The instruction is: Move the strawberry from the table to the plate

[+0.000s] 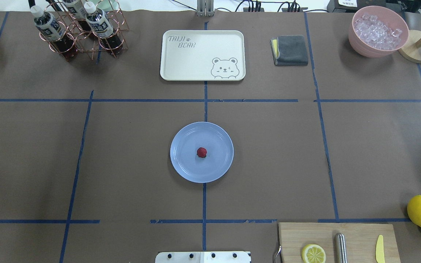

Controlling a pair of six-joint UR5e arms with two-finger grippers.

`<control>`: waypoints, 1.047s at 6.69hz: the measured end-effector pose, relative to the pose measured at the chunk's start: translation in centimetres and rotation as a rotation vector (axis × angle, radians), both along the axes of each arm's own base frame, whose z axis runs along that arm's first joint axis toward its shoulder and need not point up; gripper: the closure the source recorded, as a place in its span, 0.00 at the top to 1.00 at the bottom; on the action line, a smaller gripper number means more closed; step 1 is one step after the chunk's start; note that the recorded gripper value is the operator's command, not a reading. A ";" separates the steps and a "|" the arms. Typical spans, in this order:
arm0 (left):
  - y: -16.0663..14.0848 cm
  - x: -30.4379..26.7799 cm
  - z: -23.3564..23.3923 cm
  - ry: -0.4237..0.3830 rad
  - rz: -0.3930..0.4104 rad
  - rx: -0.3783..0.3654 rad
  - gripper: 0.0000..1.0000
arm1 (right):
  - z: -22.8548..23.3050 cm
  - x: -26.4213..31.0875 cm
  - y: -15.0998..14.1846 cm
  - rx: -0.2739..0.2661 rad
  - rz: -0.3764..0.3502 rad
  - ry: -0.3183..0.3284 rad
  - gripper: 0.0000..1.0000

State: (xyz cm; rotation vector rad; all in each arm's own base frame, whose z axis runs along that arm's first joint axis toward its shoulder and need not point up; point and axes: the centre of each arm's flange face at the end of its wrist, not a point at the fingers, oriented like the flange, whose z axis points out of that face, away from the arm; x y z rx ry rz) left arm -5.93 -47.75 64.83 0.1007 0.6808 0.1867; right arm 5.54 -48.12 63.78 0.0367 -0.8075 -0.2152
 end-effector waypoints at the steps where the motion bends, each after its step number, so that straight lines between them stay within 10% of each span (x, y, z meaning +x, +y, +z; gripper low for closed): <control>1: 0.6 0.0 1.1 -0.001 -0.001 -0.021 1.00 | 0.3 0.1 0.1 -0.003 0.003 0.000 1.00; 7: 0.9 0.5 0.9 0.067 -0.050 -0.082 1.00 | 1.1 1.4 1.0 -0.021 0.033 -0.006 1.00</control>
